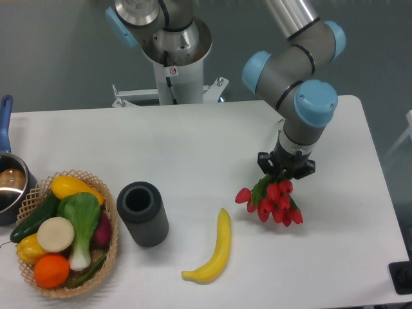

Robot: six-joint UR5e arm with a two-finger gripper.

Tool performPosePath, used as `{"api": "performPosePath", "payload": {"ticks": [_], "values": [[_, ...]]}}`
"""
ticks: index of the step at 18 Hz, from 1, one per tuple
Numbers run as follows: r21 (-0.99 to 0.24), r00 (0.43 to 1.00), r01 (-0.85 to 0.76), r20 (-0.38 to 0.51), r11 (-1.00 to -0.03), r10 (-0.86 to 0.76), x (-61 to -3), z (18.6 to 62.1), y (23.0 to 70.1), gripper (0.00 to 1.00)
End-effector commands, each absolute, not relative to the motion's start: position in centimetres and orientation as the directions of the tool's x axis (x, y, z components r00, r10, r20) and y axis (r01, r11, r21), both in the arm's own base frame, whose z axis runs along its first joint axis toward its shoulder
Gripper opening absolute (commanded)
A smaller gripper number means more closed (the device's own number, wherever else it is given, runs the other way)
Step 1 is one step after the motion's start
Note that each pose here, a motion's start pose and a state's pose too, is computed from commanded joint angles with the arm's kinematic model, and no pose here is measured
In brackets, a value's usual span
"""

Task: Place the flowers on the table
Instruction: 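Lower the held tulips onto the table beside the banana, then open the gripper to release the tulip stems, then raise the open gripper up away from the tulips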

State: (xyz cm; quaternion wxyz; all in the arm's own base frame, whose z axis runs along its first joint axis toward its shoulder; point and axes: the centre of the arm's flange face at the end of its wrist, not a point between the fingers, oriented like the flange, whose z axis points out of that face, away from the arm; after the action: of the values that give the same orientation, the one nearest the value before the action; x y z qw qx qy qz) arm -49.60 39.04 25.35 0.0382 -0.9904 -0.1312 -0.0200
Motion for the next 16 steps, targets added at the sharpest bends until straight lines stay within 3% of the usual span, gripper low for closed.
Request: {"api": "performPosePath", "payload": {"ticks": [2,4,5,7,13,16], "values": [[-0.072,0.965,0.261,0.045,-0.963,0.258,-49.7,25.5,39.1,0.36],[-0.072,0.966,0.258,0.043,-0.963,0.256,-49.9,25.5,39.0,0.47],[-0.074,0.966,0.256,0.040,-0.964,0.254,-50.0,25.6,39.1,0.58],[-0.092,0.967,0.255,0.013,-0.962,0.255,-50.6,27.0,38.9,1.00],[-0.183,0.938,0.310,-0.103,-0.933,0.332,-55.0,32.5,33.2,1.00],[-0.164,0.970,0.172,-0.142,-0.971,0.196,-55.8,33.5,30.6,1.00]]}}
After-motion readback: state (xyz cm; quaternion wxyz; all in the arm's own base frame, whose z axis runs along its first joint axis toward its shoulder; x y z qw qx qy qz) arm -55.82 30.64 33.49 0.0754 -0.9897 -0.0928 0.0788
